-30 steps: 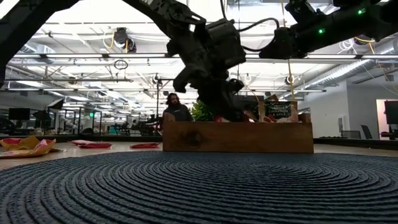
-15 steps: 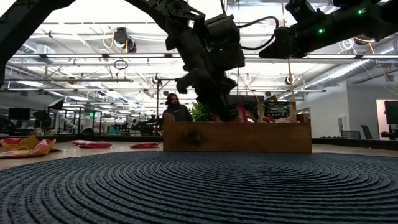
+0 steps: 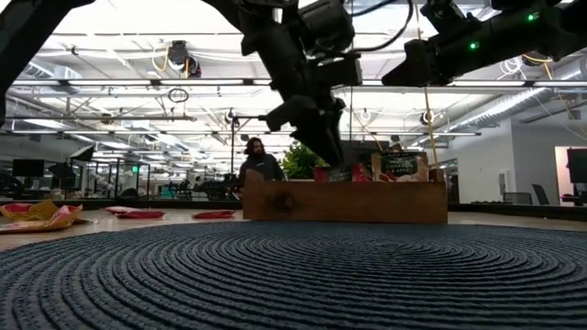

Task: Pick & Place Tea
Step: Put the red tea bag into the middle slot of the wooden organizer

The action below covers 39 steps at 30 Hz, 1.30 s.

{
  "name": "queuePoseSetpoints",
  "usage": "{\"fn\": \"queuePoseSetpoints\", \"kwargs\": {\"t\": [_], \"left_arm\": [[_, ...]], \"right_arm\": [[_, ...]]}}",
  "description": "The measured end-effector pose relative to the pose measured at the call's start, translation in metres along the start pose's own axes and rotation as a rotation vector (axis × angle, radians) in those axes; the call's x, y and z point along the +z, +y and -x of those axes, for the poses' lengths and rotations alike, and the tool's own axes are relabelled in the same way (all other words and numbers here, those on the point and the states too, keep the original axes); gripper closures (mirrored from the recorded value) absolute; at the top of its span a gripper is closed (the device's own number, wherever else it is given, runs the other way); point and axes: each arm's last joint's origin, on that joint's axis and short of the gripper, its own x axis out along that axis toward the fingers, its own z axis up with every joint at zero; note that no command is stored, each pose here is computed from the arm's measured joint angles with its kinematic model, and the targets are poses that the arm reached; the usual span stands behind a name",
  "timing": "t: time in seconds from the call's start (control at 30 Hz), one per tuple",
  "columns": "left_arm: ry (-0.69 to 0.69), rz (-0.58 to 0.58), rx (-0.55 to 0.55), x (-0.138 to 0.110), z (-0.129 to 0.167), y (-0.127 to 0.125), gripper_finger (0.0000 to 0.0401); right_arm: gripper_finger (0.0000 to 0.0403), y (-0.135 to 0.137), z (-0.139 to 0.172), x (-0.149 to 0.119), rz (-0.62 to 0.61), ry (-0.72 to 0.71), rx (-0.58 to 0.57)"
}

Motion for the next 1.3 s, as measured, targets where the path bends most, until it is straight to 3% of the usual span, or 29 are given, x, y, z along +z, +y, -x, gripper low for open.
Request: {"fn": "queuePoseSetpoints", "kwargs": {"t": [0.23, 0.47, 0.77, 1.3], "left_arm": [[0.063, -0.019, 0.085, 0.007, 0.020, -0.008, 0.0303], [0.028, -0.063, -0.085, 0.005, 0.019, -0.017, 0.0391], [0.093, -0.069, -0.136, -0.005, -0.018, -0.024, 0.0398], [0.101, -0.077, -0.194, -0.004, -0.023, -0.034, 0.0400]], "right_arm": [[0.0269, 0.000, 0.000, 0.000, -0.001, 0.002, 0.000], [0.0269, 0.000, 0.000, -0.001, -0.011, 0.009, 0.002], [0.0269, 0.000, 0.000, -0.001, -0.011, 0.011, 0.003], [0.0269, 0.000, 0.000, -0.001, -0.013, 0.010, 0.003]]}}
